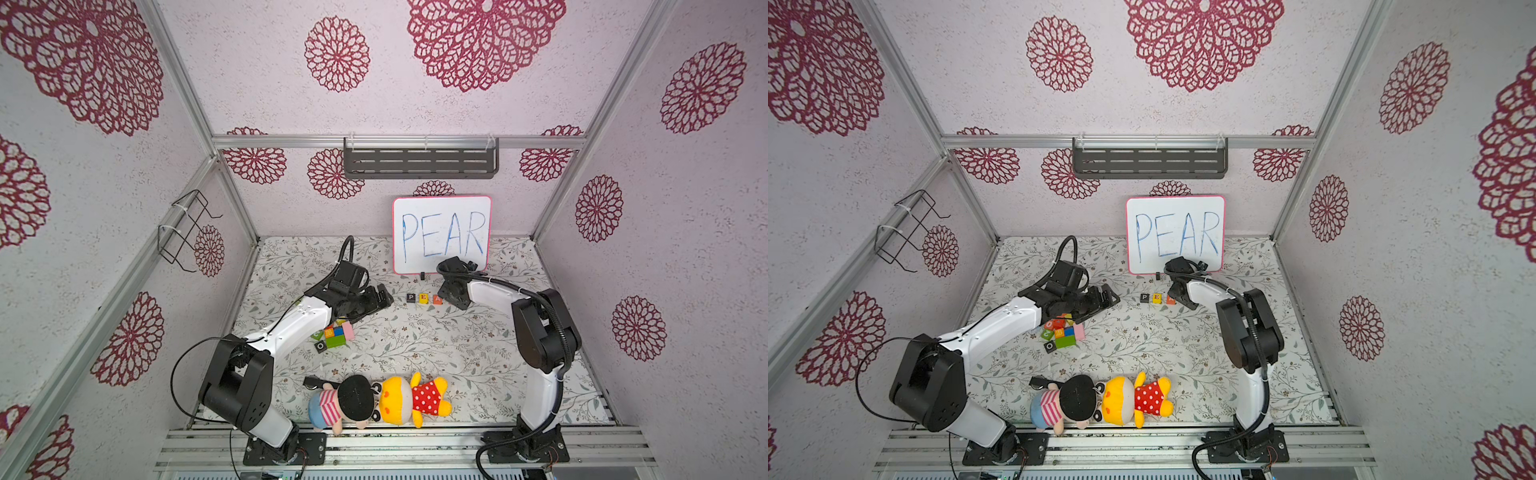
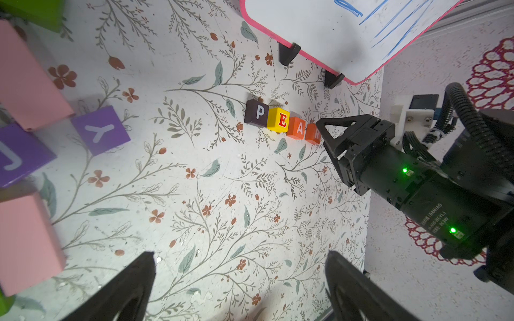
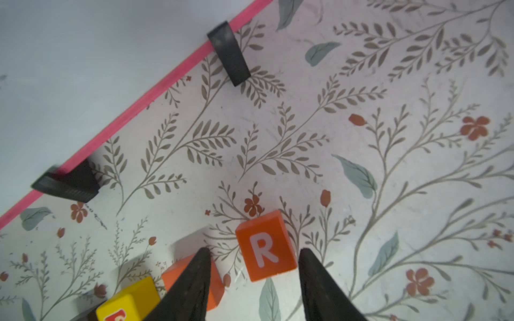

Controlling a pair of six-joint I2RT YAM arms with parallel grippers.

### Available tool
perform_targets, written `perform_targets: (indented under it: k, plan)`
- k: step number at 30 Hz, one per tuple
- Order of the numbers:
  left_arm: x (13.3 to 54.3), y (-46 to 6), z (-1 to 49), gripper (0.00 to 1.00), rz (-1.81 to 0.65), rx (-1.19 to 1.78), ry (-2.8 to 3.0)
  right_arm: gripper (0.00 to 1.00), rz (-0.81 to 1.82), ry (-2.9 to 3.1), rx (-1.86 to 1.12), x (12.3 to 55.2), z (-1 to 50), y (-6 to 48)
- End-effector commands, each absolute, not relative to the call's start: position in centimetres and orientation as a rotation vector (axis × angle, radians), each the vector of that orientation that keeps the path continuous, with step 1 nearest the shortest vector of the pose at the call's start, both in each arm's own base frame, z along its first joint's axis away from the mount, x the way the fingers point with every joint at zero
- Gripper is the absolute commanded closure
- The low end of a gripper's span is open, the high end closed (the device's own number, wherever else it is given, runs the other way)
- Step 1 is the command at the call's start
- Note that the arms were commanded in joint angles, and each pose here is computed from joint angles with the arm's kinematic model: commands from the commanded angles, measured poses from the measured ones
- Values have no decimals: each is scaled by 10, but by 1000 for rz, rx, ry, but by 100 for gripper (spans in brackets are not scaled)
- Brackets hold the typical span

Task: Spell the uppercase word “pear” with letter blocks
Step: Place the letter block at the center of the board, then adjust the letter block at the center of the board.

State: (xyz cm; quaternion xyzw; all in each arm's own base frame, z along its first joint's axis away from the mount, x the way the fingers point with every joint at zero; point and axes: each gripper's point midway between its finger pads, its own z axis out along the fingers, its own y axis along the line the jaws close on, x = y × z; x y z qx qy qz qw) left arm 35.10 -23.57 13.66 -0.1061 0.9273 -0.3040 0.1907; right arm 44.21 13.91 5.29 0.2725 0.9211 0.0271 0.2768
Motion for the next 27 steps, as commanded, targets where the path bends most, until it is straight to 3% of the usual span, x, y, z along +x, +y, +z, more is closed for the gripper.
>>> perform_targets:
  k: [1,14,27]
  plan:
    - [356,-231,148,2,-855,-290,2555,47,98,2416,695,440,79,136]
    - [353,-224,150,2,-824,-262,2543,47,120,2412,184,426,82,149]
    - [350,-222,155,2,-822,-244,2528,42,548,2432,202,422,61,149]
